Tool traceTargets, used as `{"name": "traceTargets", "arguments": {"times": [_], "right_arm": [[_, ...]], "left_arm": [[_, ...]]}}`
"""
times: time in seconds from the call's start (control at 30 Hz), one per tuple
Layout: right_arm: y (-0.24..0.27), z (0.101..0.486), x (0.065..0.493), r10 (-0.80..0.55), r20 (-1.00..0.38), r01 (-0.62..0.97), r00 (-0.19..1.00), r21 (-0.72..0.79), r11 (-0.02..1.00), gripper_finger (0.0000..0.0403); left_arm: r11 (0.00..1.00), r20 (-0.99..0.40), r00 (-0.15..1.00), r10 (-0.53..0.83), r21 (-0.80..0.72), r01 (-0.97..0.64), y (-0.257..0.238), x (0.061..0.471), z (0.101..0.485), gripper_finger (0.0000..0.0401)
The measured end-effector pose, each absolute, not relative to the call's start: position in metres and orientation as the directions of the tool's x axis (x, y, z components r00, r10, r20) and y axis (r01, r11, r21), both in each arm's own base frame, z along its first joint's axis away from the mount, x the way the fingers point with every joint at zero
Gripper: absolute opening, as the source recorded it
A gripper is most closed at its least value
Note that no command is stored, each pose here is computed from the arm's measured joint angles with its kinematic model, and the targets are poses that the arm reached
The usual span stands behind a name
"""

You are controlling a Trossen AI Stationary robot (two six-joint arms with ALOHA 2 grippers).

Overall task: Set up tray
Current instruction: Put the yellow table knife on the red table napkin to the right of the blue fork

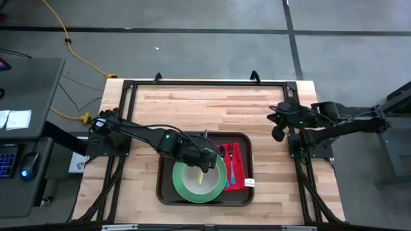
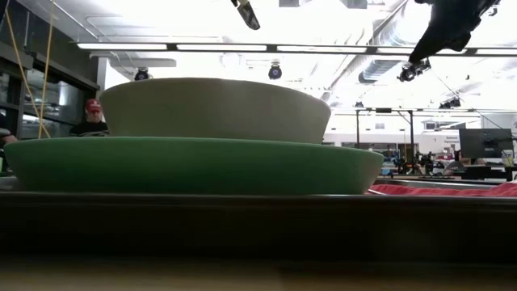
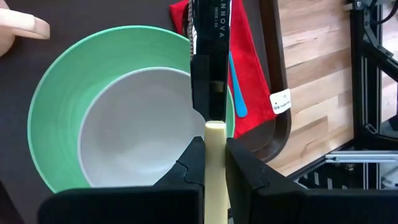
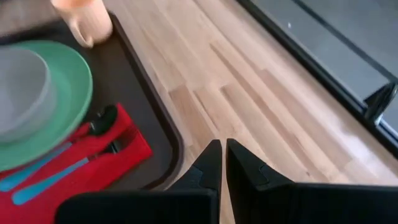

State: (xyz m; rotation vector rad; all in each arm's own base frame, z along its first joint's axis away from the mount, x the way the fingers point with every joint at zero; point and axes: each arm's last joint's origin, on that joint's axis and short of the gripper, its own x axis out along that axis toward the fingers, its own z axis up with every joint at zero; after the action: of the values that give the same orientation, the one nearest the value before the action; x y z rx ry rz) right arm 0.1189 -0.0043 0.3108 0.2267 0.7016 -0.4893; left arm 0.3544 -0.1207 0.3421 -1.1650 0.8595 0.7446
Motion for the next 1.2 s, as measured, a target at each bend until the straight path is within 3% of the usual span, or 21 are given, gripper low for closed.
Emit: {"name": "traceTargets", "arguments": {"times": [0.67, 1.2], "right_arm": [[-0.008, 0.333, 0.041, -0.309, -0.393, 0.396, 0.866, 0.163, 0.904, 0.0000], [-0.003, 0.287, 0.041, -0.150, -0.330, 0.247, 0.932, 0.275, 0.929, 0.0000]], "left_arm": [[0.243, -0.837, 0.543, 0.071, -0.513, -0.823, -0.118, 0.377, 0.331, 0.0062], [0.234, -0.785, 0.616, 0.068, -0.587, -0.775, -0.118, 0.392, 0.328, 0.0062]]}}
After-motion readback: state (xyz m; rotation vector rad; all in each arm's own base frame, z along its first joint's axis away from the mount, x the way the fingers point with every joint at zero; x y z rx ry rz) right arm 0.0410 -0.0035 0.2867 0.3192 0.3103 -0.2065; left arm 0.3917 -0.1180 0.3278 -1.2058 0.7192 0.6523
